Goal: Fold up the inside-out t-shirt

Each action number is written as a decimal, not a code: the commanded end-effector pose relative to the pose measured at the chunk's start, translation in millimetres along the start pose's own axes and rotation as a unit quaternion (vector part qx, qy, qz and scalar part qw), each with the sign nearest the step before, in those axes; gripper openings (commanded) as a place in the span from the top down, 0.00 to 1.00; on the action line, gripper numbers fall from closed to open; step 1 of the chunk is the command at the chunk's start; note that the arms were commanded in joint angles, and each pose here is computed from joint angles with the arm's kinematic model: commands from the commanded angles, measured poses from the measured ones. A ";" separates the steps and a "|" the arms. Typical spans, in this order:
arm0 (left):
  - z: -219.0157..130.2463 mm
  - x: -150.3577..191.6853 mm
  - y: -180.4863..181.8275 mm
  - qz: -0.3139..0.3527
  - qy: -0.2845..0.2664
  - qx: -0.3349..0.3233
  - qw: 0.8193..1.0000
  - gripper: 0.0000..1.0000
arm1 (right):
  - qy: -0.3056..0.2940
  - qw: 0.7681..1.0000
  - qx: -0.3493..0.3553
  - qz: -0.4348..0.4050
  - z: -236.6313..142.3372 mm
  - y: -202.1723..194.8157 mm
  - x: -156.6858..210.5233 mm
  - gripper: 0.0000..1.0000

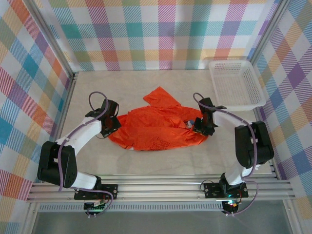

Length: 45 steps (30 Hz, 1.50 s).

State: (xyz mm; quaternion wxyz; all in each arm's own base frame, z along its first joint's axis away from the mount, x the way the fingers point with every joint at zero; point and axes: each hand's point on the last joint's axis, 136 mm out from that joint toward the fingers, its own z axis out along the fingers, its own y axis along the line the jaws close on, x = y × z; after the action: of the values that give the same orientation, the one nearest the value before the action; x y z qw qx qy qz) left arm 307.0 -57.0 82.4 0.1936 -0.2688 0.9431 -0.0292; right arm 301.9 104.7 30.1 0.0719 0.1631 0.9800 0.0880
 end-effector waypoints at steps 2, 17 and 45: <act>-8.0 -1.7 -1.9 0.006 -0.010 0.006 1.000 1.00 | -0.003 1.000 0.011 0.001 6.5 -3.6 -0.9 0.79; -5.2 0.4 -0.7 0.005 -0.008 0.005 1.000 1.00 | -0.028 0.999 -0.027 -0.028 -24.4 0.2 8.7 0.80; -4.2 -1.7 4.8 0.011 -0.010 -0.008 1.000 1.00 | 0.011 0.998 -0.005 -0.057 -4.4 8.3 5.8 1.00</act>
State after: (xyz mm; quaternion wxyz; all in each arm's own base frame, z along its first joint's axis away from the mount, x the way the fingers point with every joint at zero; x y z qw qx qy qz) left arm 307.3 -57.0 85.2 0.1982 -0.2667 0.9427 -0.0300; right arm 297.6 111.7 21.1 0.0596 0.1163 0.9873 0.0898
